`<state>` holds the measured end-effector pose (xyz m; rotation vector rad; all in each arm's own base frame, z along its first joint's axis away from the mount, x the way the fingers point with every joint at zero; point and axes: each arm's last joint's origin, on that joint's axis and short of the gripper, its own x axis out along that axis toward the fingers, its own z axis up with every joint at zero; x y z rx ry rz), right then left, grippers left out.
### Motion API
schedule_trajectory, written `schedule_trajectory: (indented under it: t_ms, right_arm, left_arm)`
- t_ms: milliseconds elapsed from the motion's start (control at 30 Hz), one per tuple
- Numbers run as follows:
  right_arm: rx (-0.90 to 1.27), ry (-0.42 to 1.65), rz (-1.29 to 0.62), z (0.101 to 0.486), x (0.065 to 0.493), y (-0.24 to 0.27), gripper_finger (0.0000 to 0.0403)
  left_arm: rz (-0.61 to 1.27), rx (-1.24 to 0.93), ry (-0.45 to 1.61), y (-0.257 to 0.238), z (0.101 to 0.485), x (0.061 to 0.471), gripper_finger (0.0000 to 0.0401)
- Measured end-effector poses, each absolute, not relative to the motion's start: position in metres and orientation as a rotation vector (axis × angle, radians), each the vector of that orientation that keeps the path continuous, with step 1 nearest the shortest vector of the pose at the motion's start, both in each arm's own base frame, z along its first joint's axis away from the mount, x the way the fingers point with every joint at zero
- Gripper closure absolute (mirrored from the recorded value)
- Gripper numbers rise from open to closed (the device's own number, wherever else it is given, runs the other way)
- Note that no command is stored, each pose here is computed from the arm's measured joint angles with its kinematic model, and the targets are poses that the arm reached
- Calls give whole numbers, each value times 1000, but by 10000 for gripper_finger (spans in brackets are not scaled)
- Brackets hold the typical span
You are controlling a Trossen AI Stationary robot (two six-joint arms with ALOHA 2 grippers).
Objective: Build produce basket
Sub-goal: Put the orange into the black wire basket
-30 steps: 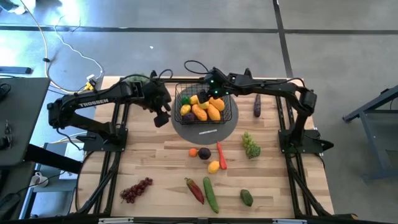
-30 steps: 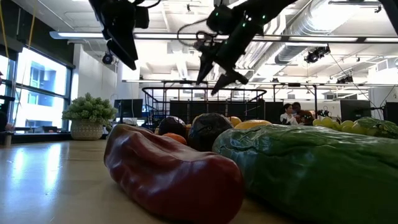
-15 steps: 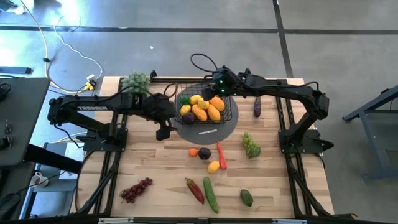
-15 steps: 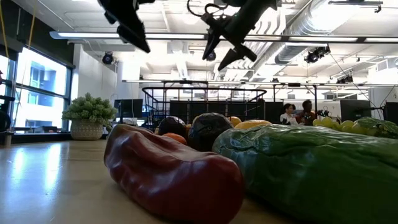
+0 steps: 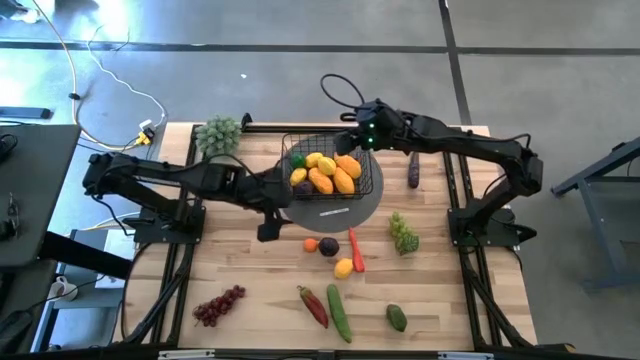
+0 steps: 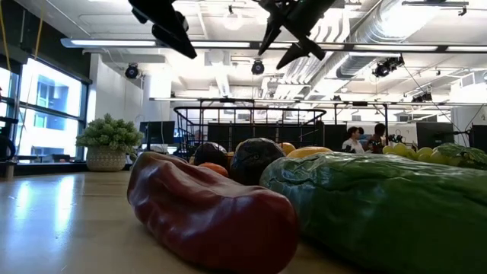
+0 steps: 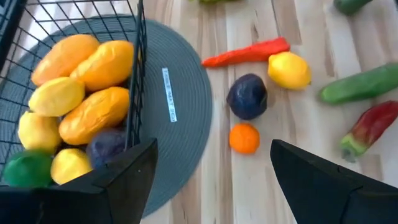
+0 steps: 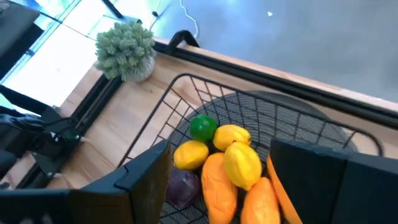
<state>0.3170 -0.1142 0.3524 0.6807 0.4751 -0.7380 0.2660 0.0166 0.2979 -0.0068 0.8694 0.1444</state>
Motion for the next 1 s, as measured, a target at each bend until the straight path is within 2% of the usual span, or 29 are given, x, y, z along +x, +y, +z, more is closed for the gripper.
schedule_trajectory:
  t_ms: [1000]
  right_arm:
    - [667,575,-742,353,301,-116,148]
  left_arm:
    - [110,-28,1065,-16,198,338,101]
